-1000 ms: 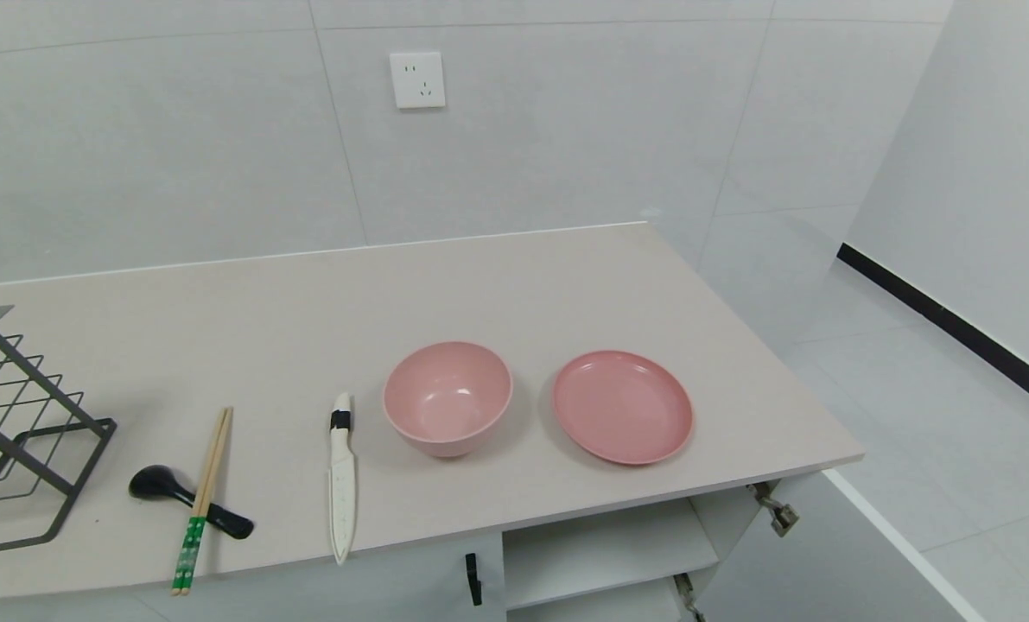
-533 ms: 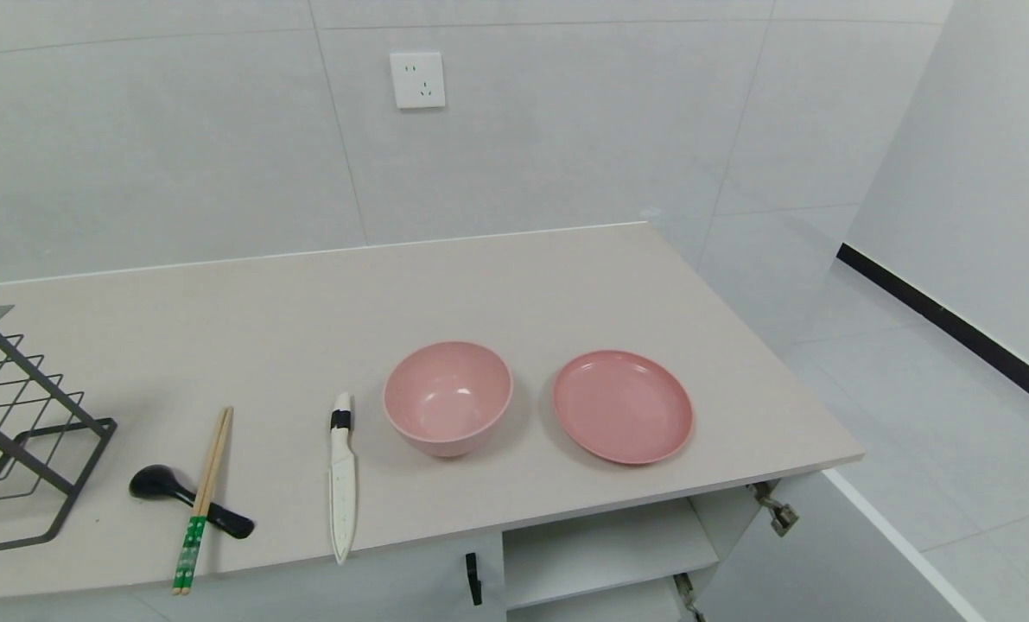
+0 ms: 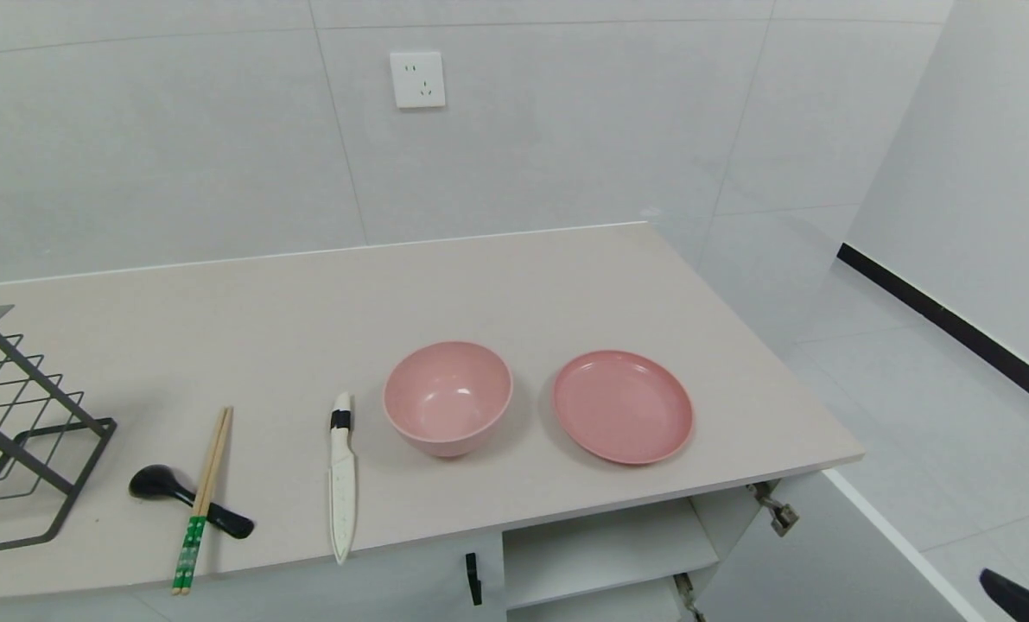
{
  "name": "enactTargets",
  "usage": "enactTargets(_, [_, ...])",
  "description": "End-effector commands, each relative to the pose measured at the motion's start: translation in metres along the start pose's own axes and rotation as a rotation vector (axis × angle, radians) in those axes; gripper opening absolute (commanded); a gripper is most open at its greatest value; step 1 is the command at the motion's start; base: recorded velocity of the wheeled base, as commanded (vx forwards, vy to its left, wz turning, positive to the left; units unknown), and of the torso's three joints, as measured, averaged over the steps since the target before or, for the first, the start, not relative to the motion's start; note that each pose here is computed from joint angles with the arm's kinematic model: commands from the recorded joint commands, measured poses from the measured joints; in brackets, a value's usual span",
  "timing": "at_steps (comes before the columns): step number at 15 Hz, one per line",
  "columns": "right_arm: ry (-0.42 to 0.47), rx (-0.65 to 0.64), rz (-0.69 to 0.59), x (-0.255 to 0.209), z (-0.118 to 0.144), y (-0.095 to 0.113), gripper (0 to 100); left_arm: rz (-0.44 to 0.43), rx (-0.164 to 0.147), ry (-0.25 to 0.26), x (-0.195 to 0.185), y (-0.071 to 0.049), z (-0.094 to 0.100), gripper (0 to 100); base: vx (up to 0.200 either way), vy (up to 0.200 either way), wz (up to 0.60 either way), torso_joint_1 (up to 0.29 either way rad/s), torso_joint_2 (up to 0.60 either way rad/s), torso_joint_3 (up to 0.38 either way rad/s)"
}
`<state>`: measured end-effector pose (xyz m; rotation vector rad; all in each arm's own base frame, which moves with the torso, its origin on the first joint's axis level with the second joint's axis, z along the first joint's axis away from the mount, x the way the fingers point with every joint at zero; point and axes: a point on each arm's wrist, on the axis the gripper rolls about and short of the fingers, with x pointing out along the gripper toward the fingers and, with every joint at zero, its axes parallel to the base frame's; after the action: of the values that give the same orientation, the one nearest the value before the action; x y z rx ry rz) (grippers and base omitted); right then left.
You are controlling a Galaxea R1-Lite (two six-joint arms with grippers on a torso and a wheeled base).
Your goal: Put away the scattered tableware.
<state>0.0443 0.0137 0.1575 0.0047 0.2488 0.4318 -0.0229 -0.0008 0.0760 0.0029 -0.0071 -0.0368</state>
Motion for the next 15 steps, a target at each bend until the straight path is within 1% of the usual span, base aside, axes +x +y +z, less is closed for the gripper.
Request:
enactTargets(1, [0.097, 0.023, 0.015, 0.027, 0.009, -0.006, 100, 0.000, 0.000, 0.001, 0.000, 0.000, 0.000, 100, 0.000, 0.000, 0.00, 0.000, 0.00, 0.000])
enactTargets(6, [0.137, 0.037, 0.008, 0.057, 0.013, -0.015, 100, 0.000, 0.000, 0.001, 0.000, 0.000, 0.000, 100, 0.000, 0.000, 0.00, 0.000, 0.00, 0.000])
enactTargets(9, [0.134, 0.041, -0.004, 0.072, 0.017, -0.020, 100, 0.000, 0.000, 0.001, 0.000, 0.000, 0.000, 100, 0.000, 0.000, 0.00, 0.000, 0.00, 0.000])
enactTargets(12, [0.153, 0.057, 0.011, 0.085, 0.016, -0.027, 100, 0.000, 0.000, 0.001, 0.000, 0.000, 0.000, 100, 0.000, 0.000, 0.00, 0.000, 0.00, 0.000])
enactTargets(15, [0.158, 0.062, 0.008, 0.110, 0.014, -0.035, 100, 0.000, 0.000, 0.001, 0.000, 0.000, 0.000, 100, 0.000, 0.000, 0.00, 0.000, 0.00, 0.000])
